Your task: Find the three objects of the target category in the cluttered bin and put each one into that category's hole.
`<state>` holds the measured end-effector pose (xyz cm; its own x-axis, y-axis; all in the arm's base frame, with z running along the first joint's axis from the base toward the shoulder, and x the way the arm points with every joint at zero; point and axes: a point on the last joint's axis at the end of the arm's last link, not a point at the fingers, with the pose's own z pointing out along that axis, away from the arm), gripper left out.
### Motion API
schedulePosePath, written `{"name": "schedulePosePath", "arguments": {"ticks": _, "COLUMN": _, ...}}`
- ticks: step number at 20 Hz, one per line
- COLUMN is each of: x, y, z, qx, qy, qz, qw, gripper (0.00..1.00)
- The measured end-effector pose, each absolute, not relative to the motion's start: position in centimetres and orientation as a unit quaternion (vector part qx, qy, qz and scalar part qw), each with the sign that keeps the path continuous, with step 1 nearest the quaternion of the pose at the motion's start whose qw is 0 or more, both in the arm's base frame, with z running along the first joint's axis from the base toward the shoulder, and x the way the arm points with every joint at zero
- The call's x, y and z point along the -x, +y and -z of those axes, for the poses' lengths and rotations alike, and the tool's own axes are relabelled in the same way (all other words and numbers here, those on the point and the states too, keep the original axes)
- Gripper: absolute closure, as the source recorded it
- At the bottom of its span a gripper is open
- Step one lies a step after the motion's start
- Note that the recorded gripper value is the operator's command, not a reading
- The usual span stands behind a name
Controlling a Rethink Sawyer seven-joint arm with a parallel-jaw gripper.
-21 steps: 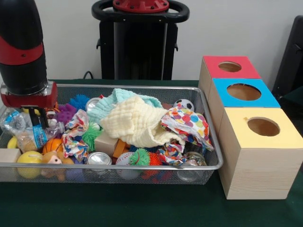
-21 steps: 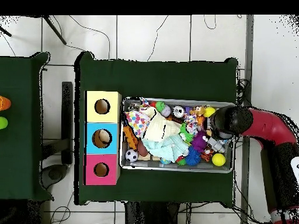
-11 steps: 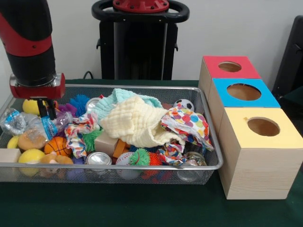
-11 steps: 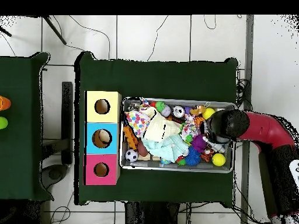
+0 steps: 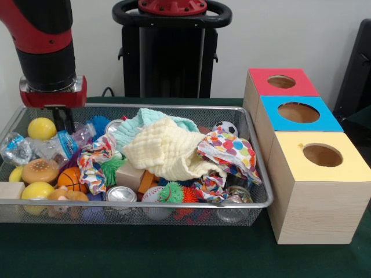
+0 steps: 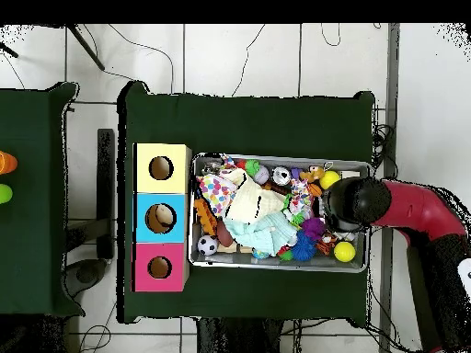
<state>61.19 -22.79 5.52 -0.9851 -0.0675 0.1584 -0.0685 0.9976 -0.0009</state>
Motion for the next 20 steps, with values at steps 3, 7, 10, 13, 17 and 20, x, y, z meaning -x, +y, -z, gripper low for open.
{"name": "schedulePosePath", "arguments": {"ticks": 3, "x": -60.8, "y": -22.5, "z": -6.1, "qx": -0.034, "qy": -0.996, "qz": -0.002, "qw": 0.083, "gripper": 1.00}}
{"name": "schedulePosePath", "arguments": {"ticks": 7, "x": -60.4, "y": -22.1, "z": -6.6, "qx": -0.035, "qy": -0.996, "qz": 0.001, "qw": 0.087, "gripper": 1.00}}
{"name": "schedulePosePath", "arguments": {"ticks": 10, "x": -60.0, "y": -21.7, "z": -7.2, "qx": -0.035, "qy": -0.995, "qz": 0.003, "qw": 0.090, "gripper": 1.00}}
{"name": "schedulePosePath", "arguments": {"ticks": 13, "x": -59.6, "y": -21.4, "z": -7.5, "qx": -0.035, "qy": -0.995, "qz": 0.003, "qw": 0.093, "gripper": 1.00}}
{"name": "schedulePosePath", "arguments": {"ticks": 17, "x": -58.7, "y": -20.3, "z": -8.2, "qx": -0.041, "qy": -0.994, "qz": 0.003, "qw": 0.101, "gripper": 1.00}}
{"name": "schedulePosePath", "arguments": {"ticks": 20, "x": -58.3, "y": -19.2, "z": -8.6, "qx": -0.048, "qy": -0.993, "qz": 0.003, "qw": 0.106, "gripper": 1.00}}
